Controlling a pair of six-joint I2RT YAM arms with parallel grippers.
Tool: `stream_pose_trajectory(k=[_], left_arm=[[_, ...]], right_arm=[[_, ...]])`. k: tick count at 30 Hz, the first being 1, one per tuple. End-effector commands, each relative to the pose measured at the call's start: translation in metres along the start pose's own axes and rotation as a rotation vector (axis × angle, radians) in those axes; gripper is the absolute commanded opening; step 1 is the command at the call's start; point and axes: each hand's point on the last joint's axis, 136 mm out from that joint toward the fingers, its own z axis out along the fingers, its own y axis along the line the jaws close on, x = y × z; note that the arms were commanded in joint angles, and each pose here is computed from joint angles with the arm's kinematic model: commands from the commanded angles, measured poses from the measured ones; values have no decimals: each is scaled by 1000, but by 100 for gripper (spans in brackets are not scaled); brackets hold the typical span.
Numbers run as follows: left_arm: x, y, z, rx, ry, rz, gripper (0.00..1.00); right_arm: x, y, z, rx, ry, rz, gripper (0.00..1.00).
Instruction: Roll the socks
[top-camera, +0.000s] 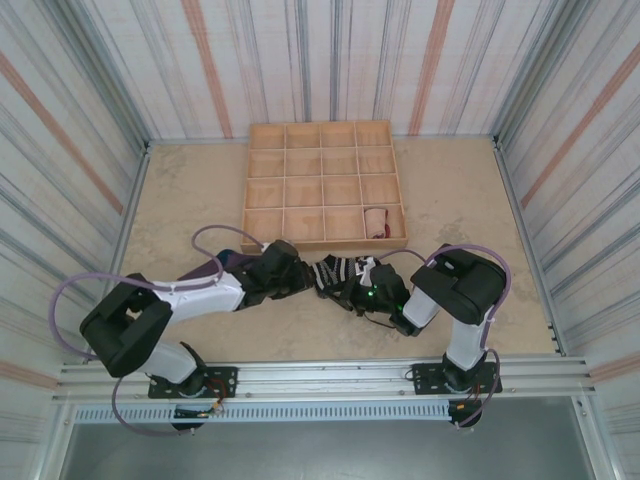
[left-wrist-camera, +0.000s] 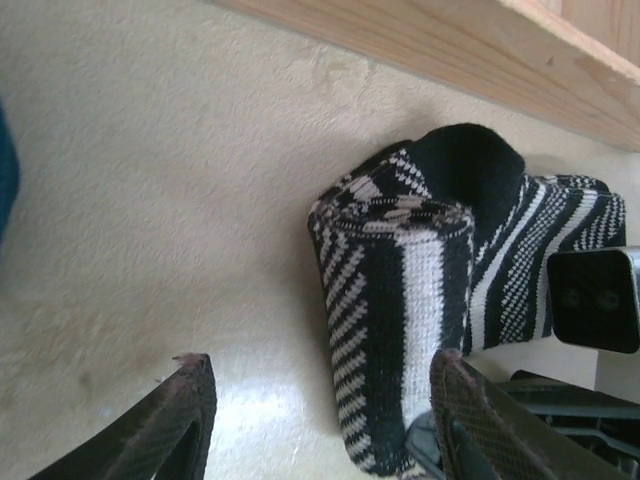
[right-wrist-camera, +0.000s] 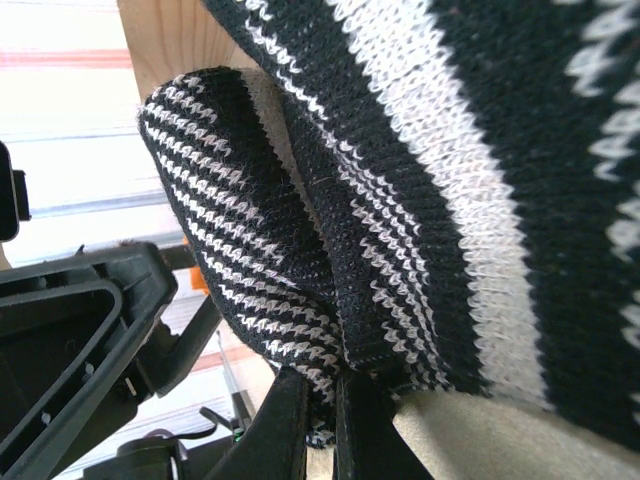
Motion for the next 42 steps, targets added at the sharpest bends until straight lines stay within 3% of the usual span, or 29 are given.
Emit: stream_pose_trajectory(k=[1,6,13,23,27,30,33,42], left_arm=[[-9,-7,7,-1,-26,45,58],[-7,-9,20,31,-20,35,57],[-3,-2,34,8,9,14,48],[-2,6,43,-22,44,-27,12],[3,15,38,-55,68,-51,0],[8,25,30,-102,84,-91,0],[13,34,18,-158,91,-135,0],[30,39,-6,-179,111,-196,0]], right_arm=[[24,-109,-26,406,37,201,0],[25,-110,-27,429,43,200,0],[24,-105,-26,414,53,176,0],[15,-97,-38,514,52,11,1],[8,-74,-49,599,51,-198,11],[3,-51,-58,644,36,-360,20],[2,-32,-61,641,38,-487,34],[21,29,-60,626,-77,-995,52]])
